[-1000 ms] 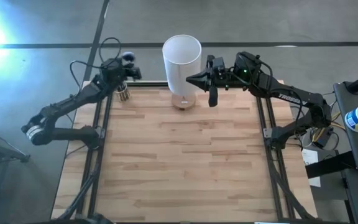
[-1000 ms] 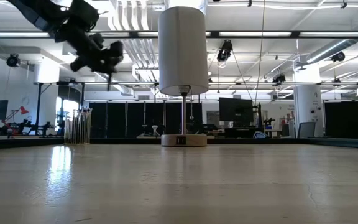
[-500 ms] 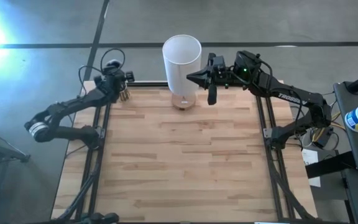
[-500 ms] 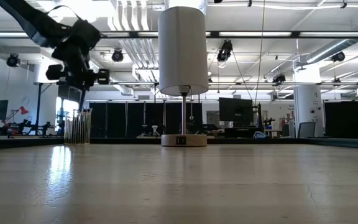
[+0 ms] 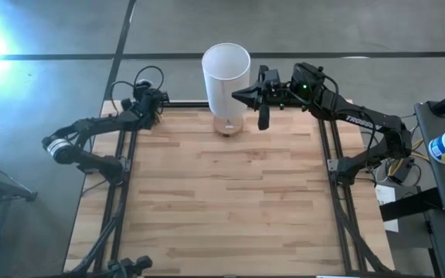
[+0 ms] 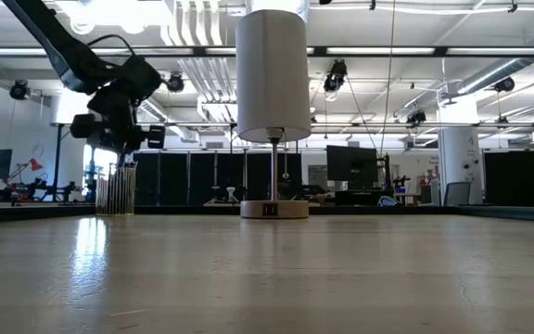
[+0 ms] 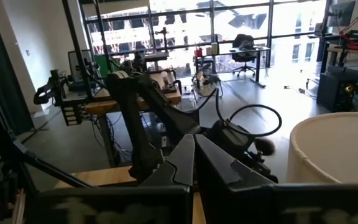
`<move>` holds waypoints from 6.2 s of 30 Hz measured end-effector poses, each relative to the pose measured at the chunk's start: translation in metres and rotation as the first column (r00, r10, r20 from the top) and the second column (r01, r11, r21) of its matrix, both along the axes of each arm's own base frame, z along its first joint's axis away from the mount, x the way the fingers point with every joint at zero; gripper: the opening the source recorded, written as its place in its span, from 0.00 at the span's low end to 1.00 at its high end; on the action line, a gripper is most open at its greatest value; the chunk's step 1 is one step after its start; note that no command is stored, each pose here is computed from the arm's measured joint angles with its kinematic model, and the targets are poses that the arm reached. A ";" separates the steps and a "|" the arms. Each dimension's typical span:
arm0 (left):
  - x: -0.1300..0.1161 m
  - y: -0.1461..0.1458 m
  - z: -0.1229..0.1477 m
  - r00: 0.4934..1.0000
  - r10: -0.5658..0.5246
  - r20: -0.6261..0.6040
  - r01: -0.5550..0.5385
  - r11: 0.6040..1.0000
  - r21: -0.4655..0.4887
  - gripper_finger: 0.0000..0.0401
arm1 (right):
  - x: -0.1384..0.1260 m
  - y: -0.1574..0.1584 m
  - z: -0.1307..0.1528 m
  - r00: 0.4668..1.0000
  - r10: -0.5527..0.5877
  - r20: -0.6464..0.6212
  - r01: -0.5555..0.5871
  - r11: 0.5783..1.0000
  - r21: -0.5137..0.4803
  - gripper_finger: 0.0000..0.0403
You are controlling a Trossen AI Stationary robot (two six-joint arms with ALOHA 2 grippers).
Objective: Pick & Place Makeup Brushes
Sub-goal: Put the highlighter brush into the makeup holder, then return to Home Position
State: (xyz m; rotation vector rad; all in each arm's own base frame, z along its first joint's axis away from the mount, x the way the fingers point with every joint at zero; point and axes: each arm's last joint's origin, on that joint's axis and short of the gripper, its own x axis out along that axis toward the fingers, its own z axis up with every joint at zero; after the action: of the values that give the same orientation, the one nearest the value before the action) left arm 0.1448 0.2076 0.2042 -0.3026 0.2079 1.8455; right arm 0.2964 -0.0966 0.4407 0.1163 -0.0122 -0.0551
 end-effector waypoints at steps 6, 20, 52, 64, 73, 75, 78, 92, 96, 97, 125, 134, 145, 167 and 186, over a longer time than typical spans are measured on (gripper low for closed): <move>0.002 0.002 -0.009 1.000 -0.005 0.014 0.006 0.999 -0.039 0.12 | 0.000 0.000 0.000 1.000 0.000 0.001 0.000 1.000 -0.004 0.02; 0.000 -0.001 -0.003 0.999 -0.019 0.047 0.021 0.999 -0.031 0.37 | 0.000 0.000 0.001 1.000 0.001 0.002 -0.001 1.000 -0.020 0.02; -0.013 -0.016 0.033 0.982 -0.174 0.068 0.185 0.958 -0.219 0.00 | 0.000 -0.001 0.001 0.999 -0.034 0.008 0.034 0.999 -0.017 0.02; -0.016 -0.014 0.041 0.969 -0.181 0.171 0.221 0.940 -0.259 0.00 | 0.000 -0.001 0.001 0.999 -0.034 0.008 0.034 0.999 -0.021 0.02; -0.017 0.012 0.099 0.935 -0.273 0.225 0.308 0.941 -0.141 0.13 | 0.000 -0.001 0.001 0.999 -0.033 0.008 0.034 0.999 -0.026 0.02; -0.019 0.025 0.102 0.937 -0.275 0.217 0.314 0.934 -0.172 0.15 | 0.000 -0.001 0.001 0.999 -0.033 0.008 0.033 0.999 -0.029 0.02; -0.024 0.049 0.091 0.939 -0.250 0.235 0.314 0.903 -0.292 0.15 | 0.000 -0.001 0.001 0.999 -0.033 0.008 0.033 0.999 -0.029 0.02; -0.028 0.056 0.073 0.962 -0.205 0.179 0.268 0.820 -0.506 0.01 | 0.000 0.000 0.001 1.000 -0.024 0.004 0.024 0.999 -0.026 0.02; -0.031 0.044 0.088 0.952 -0.228 0.204 0.298 0.844 -0.445 0.00 | 0.000 0.000 0.001 1.000 -0.024 0.003 0.024 0.999 -0.028 0.02; -0.031 0.042 0.091 0.950 -0.234 0.207 0.303 0.848 -0.434 0.00 | 0.000 0.000 0.001 1.000 -0.023 0.003 0.023 0.999 -0.031 0.02; 0.046 -0.084 0.048 0.187 -0.958 0.217 0.927 0.245 0.284 0.00 | -0.058 0.019 -0.096 0.998 0.026 -0.053 -0.029 0.998 -0.051 0.02; 0.036 -0.099 0.017 0.141 -0.894 0.426 0.933 0.263 0.244 0.00 | -0.117 0.040 -0.127 1.000 0.017 -0.021 -0.019 0.994 -0.107 0.02; 0.028 -0.119 0.007 -0.015 -0.969 0.246 0.965 0.050 0.256 0.00 | -0.152 0.052 -0.179 0.999 -0.011 -0.050 0.008 0.999 -0.053 0.02; -0.020 -0.166 -0.027 -0.199 -0.978 0.065 0.904 -0.157 0.398 0.00 | -0.195 0.066 -0.222 0.991 -0.091 0.093 0.100 0.991 -0.094 0.02; -0.037 -0.181 -0.032 -0.124 -0.988 0.092 0.921 -0.080 0.381 0.00 | -0.206 0.068 -0.248 0.988 -0.142 0.058 0.145 0.988 -0.053 0.02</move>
State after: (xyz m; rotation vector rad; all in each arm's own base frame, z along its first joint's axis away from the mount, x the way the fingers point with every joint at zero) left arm 0.1075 0.0264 0.1718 -0.2073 -0.0521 0.1514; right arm 0.0901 -0.0284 0.1923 0.0600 -0.0765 -0.1951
